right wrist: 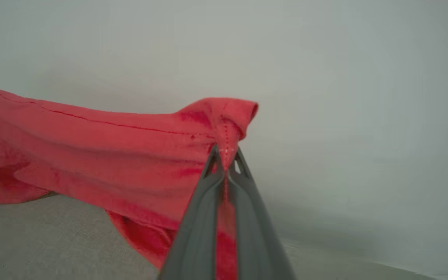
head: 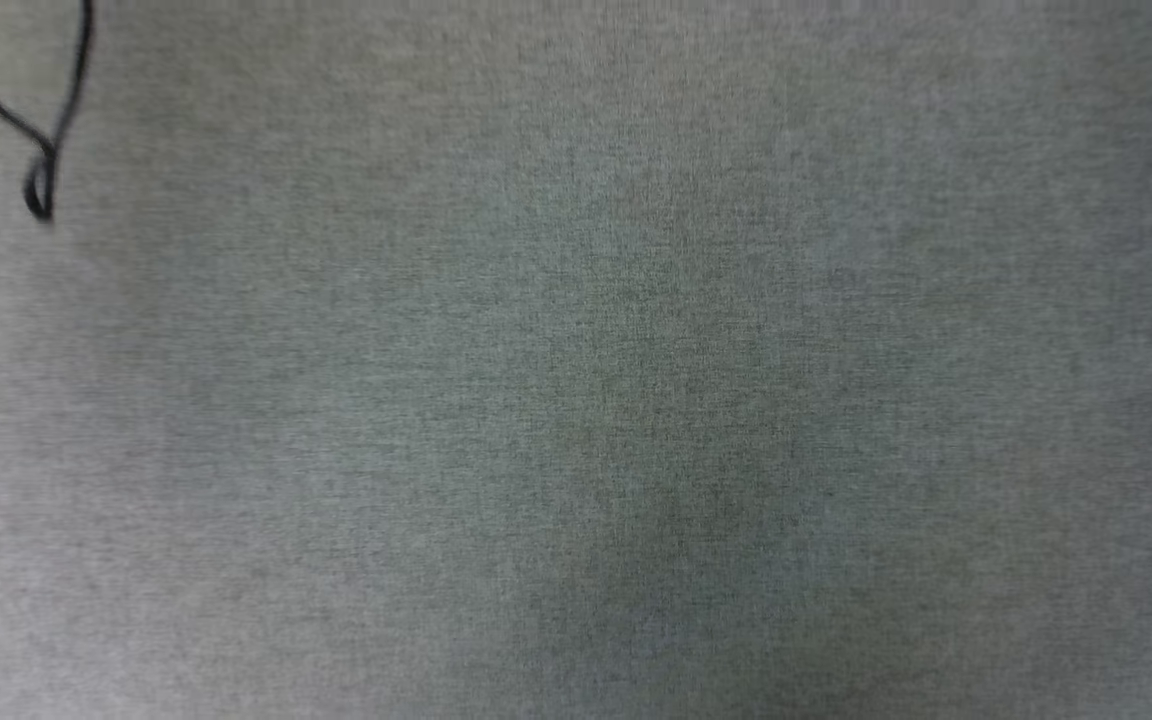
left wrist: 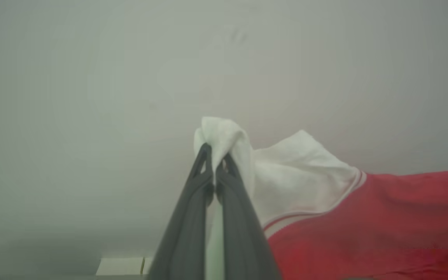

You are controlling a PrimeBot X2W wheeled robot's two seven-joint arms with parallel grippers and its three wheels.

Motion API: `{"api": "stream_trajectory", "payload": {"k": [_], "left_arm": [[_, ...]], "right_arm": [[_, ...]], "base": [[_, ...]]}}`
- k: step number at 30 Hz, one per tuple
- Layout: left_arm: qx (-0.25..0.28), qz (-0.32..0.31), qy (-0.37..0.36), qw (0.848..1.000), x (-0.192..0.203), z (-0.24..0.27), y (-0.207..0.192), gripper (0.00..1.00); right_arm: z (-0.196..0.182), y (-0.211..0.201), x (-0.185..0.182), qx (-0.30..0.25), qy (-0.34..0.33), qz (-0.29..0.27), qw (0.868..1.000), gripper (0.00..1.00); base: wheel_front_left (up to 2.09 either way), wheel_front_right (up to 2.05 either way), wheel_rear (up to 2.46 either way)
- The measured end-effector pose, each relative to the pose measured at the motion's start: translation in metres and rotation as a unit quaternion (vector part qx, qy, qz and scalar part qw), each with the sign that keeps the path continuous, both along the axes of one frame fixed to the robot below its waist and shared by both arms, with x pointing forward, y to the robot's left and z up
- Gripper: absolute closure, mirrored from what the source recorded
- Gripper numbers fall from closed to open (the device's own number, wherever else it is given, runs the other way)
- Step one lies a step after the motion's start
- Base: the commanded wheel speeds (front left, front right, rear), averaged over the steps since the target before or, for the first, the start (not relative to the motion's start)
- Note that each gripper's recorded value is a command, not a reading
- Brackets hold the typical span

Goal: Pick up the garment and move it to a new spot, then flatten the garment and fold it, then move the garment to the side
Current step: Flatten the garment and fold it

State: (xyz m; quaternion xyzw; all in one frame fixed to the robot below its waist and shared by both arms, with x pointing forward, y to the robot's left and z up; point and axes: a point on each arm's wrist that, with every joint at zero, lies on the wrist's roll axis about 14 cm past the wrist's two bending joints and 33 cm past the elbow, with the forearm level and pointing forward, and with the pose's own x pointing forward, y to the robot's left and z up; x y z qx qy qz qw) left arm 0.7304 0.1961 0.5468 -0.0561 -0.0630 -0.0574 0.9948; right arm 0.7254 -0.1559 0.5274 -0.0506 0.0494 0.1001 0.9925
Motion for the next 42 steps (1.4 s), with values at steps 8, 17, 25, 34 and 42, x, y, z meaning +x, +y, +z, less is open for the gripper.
{"api": "stream_trajectory", "payload": {"k": [8,17,25,34,42], "left_arm": [[-0.017,0.002,0.080,0.997,-0.068,-0.051,0.013,1.00],[-0.063,0.025,0.145,0.987,-0.185,-0.088,0.033,1.00],[-0.085,0.080,0.184,0.976,-0.292,-0.107,0.056,1.00],[-0.117,0.120,0.215,0.962,-0.389,-0.106,0.059,1.00],[-0.129,0.124,0.239,0.954,-0.425,-0.097,0.052,1.00]], "right_arm": [[-0.043,0.002,-0.064,0.018,0.076,0.012,0.997,1.00],[-0.064,-0.018,-0.168,0.043,0.129,0.007,0.991,1.00],[-0.079,-0.029,-0.264,0.080,0.161,0.003,0.984,1.00],[-0.105,-0.037,-0.358,0.114,0.204,-0.020,0.972,1.00],[-0.123,-0.034,-0.404,0.126,0.262,-0.036,0.956,1.00]], "base": [[0.00,0.00,0.00],[0.00,0.00,0.00],[0.00,0.00,0.00],[0.00,0.00,0.00],[0.00,0.00,0.00]]}}
